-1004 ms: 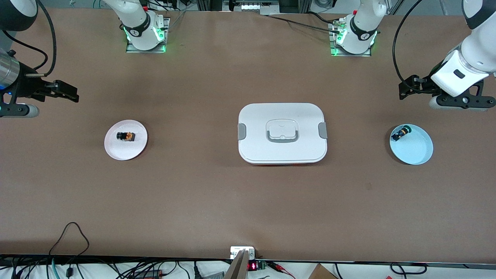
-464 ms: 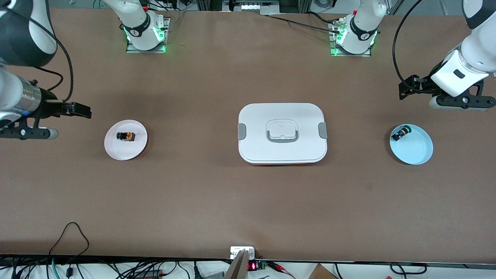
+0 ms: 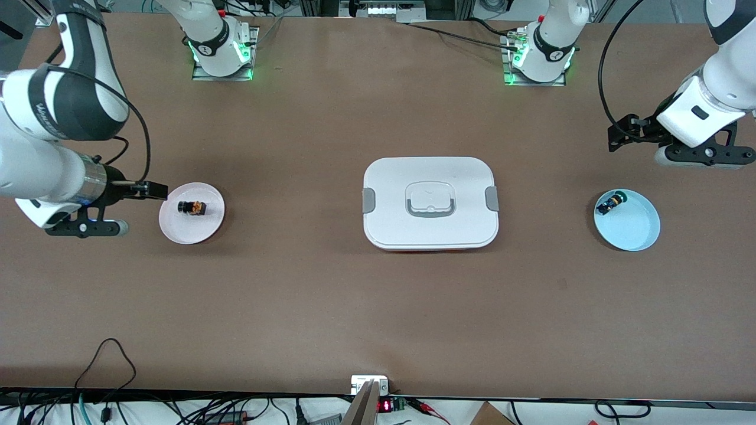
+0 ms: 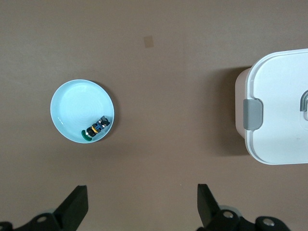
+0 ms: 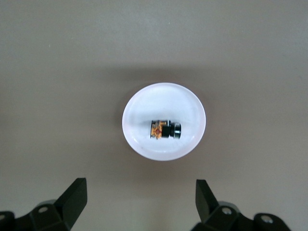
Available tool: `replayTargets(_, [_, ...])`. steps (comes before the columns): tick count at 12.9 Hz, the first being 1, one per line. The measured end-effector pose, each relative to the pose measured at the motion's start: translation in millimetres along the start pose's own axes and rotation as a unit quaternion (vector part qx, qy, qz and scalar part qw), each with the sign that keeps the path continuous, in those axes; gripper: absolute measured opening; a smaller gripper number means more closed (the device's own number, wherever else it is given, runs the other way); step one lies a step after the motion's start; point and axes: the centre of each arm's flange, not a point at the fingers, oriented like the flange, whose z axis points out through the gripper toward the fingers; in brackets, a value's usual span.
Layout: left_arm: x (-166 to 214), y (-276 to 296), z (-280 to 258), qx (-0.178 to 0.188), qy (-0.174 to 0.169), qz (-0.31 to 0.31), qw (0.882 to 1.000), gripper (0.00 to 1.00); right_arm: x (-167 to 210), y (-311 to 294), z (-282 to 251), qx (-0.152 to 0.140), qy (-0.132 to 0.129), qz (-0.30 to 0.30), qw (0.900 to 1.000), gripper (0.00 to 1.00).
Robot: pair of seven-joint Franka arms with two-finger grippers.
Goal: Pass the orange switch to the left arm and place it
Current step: 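Reach the right gripper down over the orange switch in the white dish, then close the right gripper on the orange switch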
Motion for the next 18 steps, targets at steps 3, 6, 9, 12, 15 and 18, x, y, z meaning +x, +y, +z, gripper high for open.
replayTargets(3, [0.0, -0.2, -0.1, 0.001, 0.0, 0.0, 1.0, 1.0, 7.8, 7.1, 53.6, -0.023, 0.014, -0.003, 1.0, 1.0])
replayTargets(6, [0.0, -0.9, -0.2, 0.004, 0.0, 0.0, 1.0, 1.0, 4.9, 25.3, 105.3, -0.019, 0.021, 0.008, 1.0, 1.0])
replayTargets(9, [0.1, -1.0, -0.4, 0.005, 0.001, 0.0, 1.0, 1.0, -4.2, 28.7, 150.1, -0.013, 0.033, 0.008, 0.999, 1.0])
replayTargets(12, [0.5, -1.1, -4.9, 0.004, 0.005, 0.0, 1.0, 1.0, -14.2, 22.5, 195.7, -0.006, 0.055, 0.001, 0.998, 1.0])
replayTargets(15, [0.7, -1.1, -6.9, 0.004, 0.007, 0.0, 1.0, 1.0, -14.2, 22.7, 226.4, -0.001, 0.058, 0.002, 0.998, 1.0])
replayTargets(18, [0.7, -1.4, -6.8, 0.004, 0.007, 0.0, 1.0, 1.0, -12.9, 24.4, 239.8, 0.001, 0.055, 0.003, 0.998, 1.0])
